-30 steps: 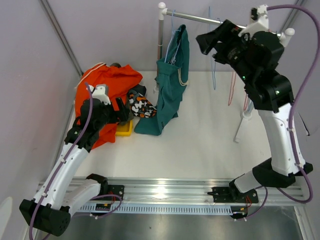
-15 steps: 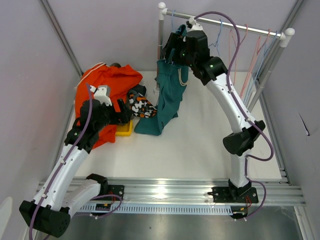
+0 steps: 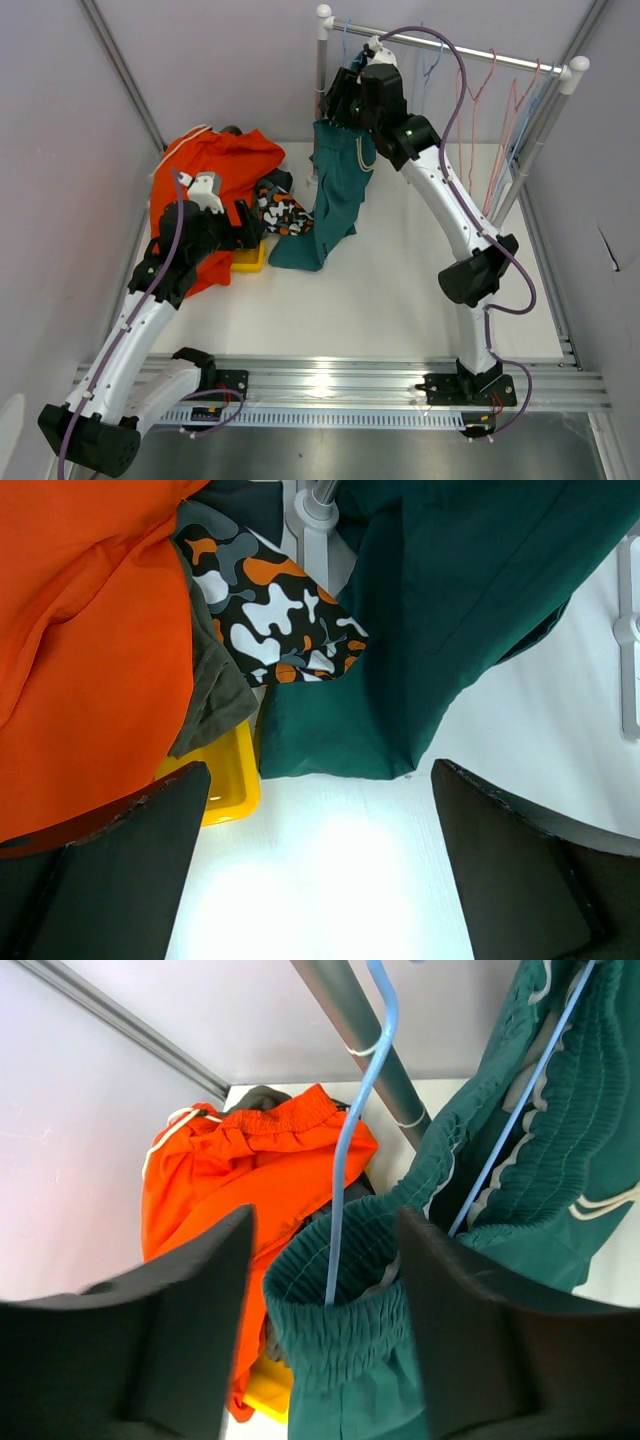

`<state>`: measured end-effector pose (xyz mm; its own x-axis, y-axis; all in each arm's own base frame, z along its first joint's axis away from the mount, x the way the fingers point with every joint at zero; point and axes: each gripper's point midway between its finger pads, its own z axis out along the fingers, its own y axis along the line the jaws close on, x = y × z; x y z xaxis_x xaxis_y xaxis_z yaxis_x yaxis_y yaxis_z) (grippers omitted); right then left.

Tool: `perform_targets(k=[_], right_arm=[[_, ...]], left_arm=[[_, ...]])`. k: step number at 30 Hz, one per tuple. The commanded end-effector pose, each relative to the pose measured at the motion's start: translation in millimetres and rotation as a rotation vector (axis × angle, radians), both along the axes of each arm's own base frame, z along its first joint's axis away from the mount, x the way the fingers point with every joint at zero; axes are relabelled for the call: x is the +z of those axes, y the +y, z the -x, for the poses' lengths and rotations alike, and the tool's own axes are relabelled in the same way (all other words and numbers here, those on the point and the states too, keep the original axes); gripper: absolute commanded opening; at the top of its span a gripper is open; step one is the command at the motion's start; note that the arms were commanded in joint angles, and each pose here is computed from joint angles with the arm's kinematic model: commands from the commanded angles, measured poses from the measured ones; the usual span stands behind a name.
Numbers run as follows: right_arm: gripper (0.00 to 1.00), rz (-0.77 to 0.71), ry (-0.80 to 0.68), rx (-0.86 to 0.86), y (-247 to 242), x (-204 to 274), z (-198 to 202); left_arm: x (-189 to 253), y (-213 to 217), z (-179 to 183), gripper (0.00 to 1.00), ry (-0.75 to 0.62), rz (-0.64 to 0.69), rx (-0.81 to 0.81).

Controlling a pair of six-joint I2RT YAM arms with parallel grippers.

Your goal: Remove the shorts from the hanger

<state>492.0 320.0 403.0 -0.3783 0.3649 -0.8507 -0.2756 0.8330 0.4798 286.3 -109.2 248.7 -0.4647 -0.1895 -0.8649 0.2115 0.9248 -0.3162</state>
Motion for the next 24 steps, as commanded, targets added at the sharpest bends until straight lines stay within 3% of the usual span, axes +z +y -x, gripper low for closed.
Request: perform_targets(k=[1,5,6,8,10,16,24], right_arm=[[0.59,-0.049,-0.069,-0.013,6,22,-7],[0.49,-0.057,-0.070,-0.017,8,20,-11],[0.34,-0.061,-0.072,-0.021,7,21,-11],[0.14,-0.061,-0.076,-0.034,5,24,-10],[0.00,-0.053,-0.072,-0.046,2,23,-8],[0.00,-0.040,-0.106,-0.066,-11,45,10],[0.00,-0.065,-0.233,-0.095,-36,109,56]], left_arm=[[10,-4,2,0.99,-0.039,0.020,-0.019],[9,-5,2,0.99,-0.034,0.019,-0.021],[9,-5,2,0.99,-0.036,0.019,-0.019],[7,-5,2,0.99,-0.028,0.018,-0.022],[8,-6,2,0.99,-0.029,0.021,-0.028],[7,-12,4,0.99,-0.042,0.025,-0.065],[61,-77,22,0.99,-0.176,0.037,-0.301]])
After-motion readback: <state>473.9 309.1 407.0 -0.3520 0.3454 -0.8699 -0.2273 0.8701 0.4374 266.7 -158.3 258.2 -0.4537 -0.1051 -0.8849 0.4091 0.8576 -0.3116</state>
